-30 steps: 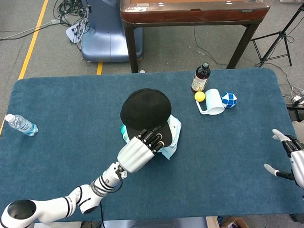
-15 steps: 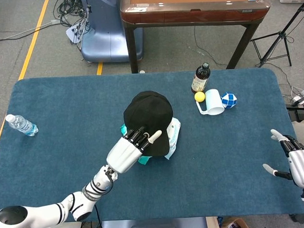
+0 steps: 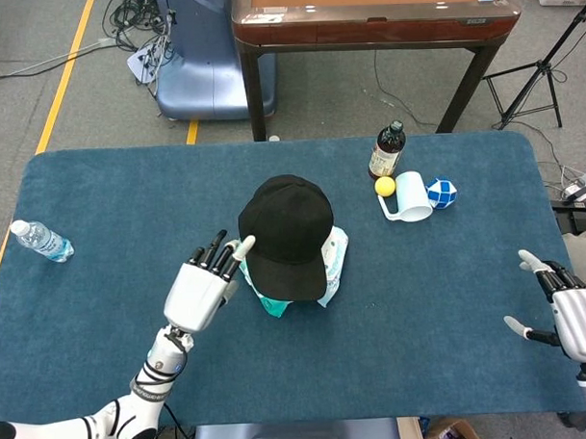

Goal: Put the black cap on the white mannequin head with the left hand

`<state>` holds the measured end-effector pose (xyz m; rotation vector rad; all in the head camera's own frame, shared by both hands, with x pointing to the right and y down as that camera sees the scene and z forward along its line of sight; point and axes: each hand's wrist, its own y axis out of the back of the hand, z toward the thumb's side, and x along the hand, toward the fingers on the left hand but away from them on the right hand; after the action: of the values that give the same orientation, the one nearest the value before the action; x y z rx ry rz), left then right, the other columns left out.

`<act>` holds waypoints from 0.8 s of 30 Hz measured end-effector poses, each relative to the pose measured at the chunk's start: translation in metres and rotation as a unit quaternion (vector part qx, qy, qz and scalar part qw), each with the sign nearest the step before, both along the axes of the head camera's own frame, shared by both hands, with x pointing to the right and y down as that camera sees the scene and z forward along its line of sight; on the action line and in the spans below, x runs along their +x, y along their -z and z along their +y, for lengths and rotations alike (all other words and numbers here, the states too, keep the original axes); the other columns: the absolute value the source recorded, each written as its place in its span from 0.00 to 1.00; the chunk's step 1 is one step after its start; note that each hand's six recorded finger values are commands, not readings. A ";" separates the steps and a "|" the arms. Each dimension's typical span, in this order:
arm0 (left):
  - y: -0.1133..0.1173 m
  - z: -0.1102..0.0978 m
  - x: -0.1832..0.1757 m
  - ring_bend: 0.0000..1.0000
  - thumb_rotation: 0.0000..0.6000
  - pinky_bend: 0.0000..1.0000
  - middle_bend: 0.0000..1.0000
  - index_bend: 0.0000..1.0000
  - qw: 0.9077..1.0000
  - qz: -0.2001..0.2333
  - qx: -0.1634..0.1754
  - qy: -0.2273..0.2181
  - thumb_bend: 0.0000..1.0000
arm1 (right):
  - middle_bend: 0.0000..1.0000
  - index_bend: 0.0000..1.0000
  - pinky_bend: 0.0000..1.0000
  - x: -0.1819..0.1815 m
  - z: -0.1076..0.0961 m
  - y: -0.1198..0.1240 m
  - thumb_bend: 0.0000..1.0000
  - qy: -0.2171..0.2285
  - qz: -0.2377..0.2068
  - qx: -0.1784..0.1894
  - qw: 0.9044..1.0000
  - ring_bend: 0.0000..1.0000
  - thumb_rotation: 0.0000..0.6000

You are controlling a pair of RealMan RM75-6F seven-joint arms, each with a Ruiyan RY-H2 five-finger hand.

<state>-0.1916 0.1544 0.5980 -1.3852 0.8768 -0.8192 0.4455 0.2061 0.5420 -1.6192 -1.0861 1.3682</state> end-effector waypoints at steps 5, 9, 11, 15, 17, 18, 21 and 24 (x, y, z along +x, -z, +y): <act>0.003 0.009 -0.038 0.20 1.00 0.55 0.30 0.12 0.998 -0.041 -0.012 0.042 0.13 | 0.29 0.11 0.39 0.000 0.000 -0.001 0.00 -0.001 0.003 -0.001 1.000 0.21 1.00; 0.009 0.020 -0.077 0.20 1.00 0.55 0.29 0.26 0.994 -0.067 -0.033 0.078 0.13 | 0.29 0.11 0.39 0.000 -0.001 -0.002 0.00 -0.003 0.006 0.000 1.000 0.21 1.00; 0.012 0.027 -0.093 0.20 1.00 0.55 0.29 0.27 0.992 -0.071 -0.044 0.089 0.13 | 0.29 0.11 0.39 0.000 -0.001 -0.002 0.00 -0.004 0.009 0.000 1.000 0.21 1.00; 0.019 0.045 -0.125 0.20 1.00 0.55 0.29 0.29 0.989 -0.068 -0.070 0.109 0.13 | 0.29 0.11 0.39 0.000 -0.001 -0.004 0.00 -0.005 0.013 0.000 1.000 0.21 1.00; 0.023 0.053 -0.137 0.20 1.00 0.55 0.29 0.30 0.988 -0.066 -0.080 0.117 0.13 | 0.29 0.11 0.39 -0.001 -0.002 -0.005 0.00 -0.005 0.016 0.000 1.000 0.21 1.00; 0.025 0.057 -0.143 0.20 1.00 0.55 0.29 0.30 0.987 -0.065 -0.085 0.120 0.13 | 0.29 0.11 0.39 -0.001 -0.002 -0.006 0.00 -0.005 0.018 -0.001 1.000 0.21 1.00; 0.029 0.073 -0.162 0.20 1.00 0.54 0.29 0.30 0.983 -0.066 -0.107 0.130 0.13 | 0.29 0.11 0.39 -0.003 -0.002 -0.009 0.00 -0.003 0.022 -0.003 1.000 0.21 1.00; 0.033 0.089 -0.177 0.21 1.00 0.52 0.29 0.31 0.978 -0.071 -0.136 0.140 0.13 | 0.29 0.11 0.39 -0.005 -0.002 -0.011 0.00 -0.001 0.026 -0.006 1.000 0.21 1.00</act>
<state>-0.3690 0.2435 0.5653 -1.4346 0.8826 -1.2769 0.4407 0.2045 0.5534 -1.5823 -1.0503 1.4130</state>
